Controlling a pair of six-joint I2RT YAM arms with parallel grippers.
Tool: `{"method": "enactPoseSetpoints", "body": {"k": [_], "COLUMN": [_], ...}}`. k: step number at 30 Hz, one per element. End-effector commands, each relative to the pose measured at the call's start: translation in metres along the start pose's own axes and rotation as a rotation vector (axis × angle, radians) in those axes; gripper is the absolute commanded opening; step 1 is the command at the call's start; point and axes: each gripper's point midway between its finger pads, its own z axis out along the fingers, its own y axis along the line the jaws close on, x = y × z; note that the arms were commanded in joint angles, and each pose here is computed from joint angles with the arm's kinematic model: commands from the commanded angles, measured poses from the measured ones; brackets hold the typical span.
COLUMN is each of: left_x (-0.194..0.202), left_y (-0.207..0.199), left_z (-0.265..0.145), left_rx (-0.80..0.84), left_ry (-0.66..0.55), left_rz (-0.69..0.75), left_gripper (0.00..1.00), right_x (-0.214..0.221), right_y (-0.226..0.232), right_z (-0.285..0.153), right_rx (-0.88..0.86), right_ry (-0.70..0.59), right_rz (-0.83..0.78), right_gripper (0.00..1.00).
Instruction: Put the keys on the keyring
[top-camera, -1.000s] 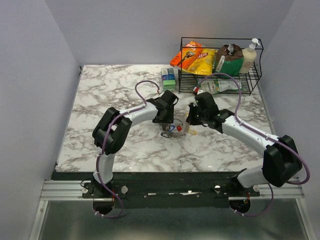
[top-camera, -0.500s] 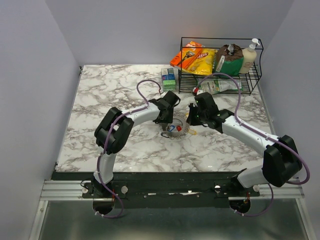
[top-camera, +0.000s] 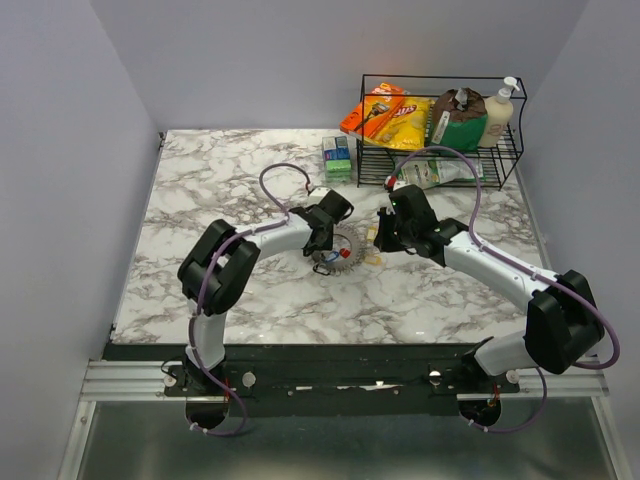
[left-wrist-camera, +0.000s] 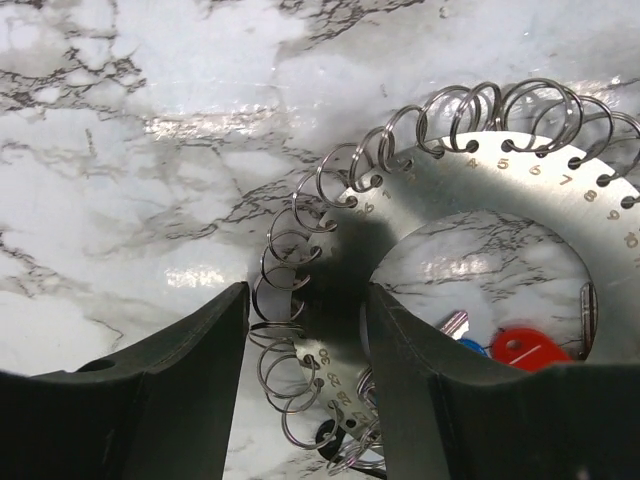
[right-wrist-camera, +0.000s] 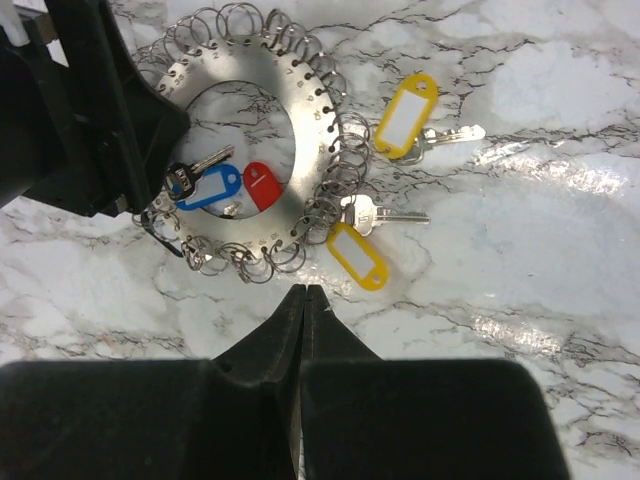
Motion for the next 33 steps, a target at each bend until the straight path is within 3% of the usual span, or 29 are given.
{"method": "enactPoseSetpoints", "body": {"k": [1, 6, 11, 18, 33], "left_x": [0.078, 0.072, 0.024, -0.025, -0.008], "left_y": [0.043, 0.04, 0.044, 0.042, 0.03], "left_z": [0.001, -0.023, -0.057, -0.104, -0.106], "left_rx": [-0.136, -0.118, -0.133, -0.047, 0.142], "left_ry": [0.182, 0.126, -0.02, -0.169, -0.102], "left_rz": [0.099, 0.067, 0.017, -0.05, -0.108], "left_gripper": [0.56, 0.57, 0.8, 0.88, 0.89], "right_x": [0.001, 0.0, -0.002, -0.009, 0.018], "right_y": [-0.004, -0.003, 0.0, 0.006, 0.029], "right_z": [-0.001, -0.002, -0.004, -0.009, 0.002], "right_rx": [0.016, 0.008, -0.006, -0.032, -0.196], "right_ry": [0.004, 0.004, -0.002, -0.019, 0.04], "right_rz": [-0.012, -0.013, -0.019, -0.021, -0.025], "right_gripper": [0.09, 0.09, 0.09, 0.1, 0.13]}}
